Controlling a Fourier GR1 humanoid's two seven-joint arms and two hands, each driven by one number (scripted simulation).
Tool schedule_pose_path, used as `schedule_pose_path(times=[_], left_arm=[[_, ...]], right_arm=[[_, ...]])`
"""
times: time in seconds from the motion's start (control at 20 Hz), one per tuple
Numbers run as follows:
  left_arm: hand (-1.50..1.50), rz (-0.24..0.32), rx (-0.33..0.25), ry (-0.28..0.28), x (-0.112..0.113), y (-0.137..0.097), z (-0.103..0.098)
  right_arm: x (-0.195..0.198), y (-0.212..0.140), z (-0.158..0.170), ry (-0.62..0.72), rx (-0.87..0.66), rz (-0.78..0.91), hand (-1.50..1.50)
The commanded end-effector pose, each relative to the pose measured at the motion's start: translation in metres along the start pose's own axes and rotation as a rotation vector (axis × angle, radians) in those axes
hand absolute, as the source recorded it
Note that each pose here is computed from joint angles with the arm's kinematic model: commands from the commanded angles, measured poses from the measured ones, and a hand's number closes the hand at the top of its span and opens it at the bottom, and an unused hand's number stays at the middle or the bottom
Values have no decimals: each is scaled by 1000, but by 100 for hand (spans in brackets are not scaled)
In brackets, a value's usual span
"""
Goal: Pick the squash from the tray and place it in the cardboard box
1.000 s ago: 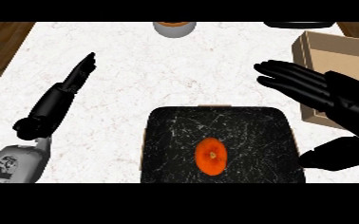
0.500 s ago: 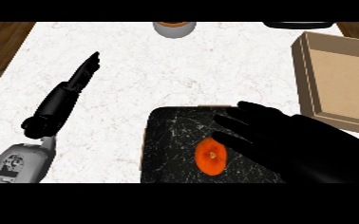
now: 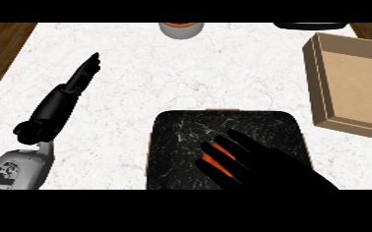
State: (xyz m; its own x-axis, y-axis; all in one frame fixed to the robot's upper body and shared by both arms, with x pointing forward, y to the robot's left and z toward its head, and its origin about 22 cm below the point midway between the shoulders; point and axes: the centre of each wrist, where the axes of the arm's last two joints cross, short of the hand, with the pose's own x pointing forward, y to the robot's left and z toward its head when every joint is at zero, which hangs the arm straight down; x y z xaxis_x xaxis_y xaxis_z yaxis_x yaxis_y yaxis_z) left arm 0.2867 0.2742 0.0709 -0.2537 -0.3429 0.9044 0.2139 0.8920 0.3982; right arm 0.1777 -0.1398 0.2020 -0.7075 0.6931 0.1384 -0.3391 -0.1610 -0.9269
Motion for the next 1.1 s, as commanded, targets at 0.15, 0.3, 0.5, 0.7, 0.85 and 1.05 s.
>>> schedule_pose_path(times=[0.15, 0.3, 0.5, 0.7, 0.85, 1.05], left_arm=[[0, -3, 13, 6, -9, -5, -19], [0, 6, -4, -4, -7, -14, -2], [0, 19, 0, 18, -2, -4, -4], [0, -1, 3, 3, 12, -6, -13], [0, 16, -22, 9, -3, -12, -3], [0, -14, 2, -1, -20, -6, -9]], right_arm=[[17, 8, -35, 63, 32, 27, -150], [17, 25, -38, 100, 14, 56, -150], [10, 21, -30, 95, -15, 61, -150], [21, 49, -50, 95, 3, 93, -150], [6, 30, -59, 145, 22, 92, -150], [18, 61, -64, 167, 31, 120, -150]])
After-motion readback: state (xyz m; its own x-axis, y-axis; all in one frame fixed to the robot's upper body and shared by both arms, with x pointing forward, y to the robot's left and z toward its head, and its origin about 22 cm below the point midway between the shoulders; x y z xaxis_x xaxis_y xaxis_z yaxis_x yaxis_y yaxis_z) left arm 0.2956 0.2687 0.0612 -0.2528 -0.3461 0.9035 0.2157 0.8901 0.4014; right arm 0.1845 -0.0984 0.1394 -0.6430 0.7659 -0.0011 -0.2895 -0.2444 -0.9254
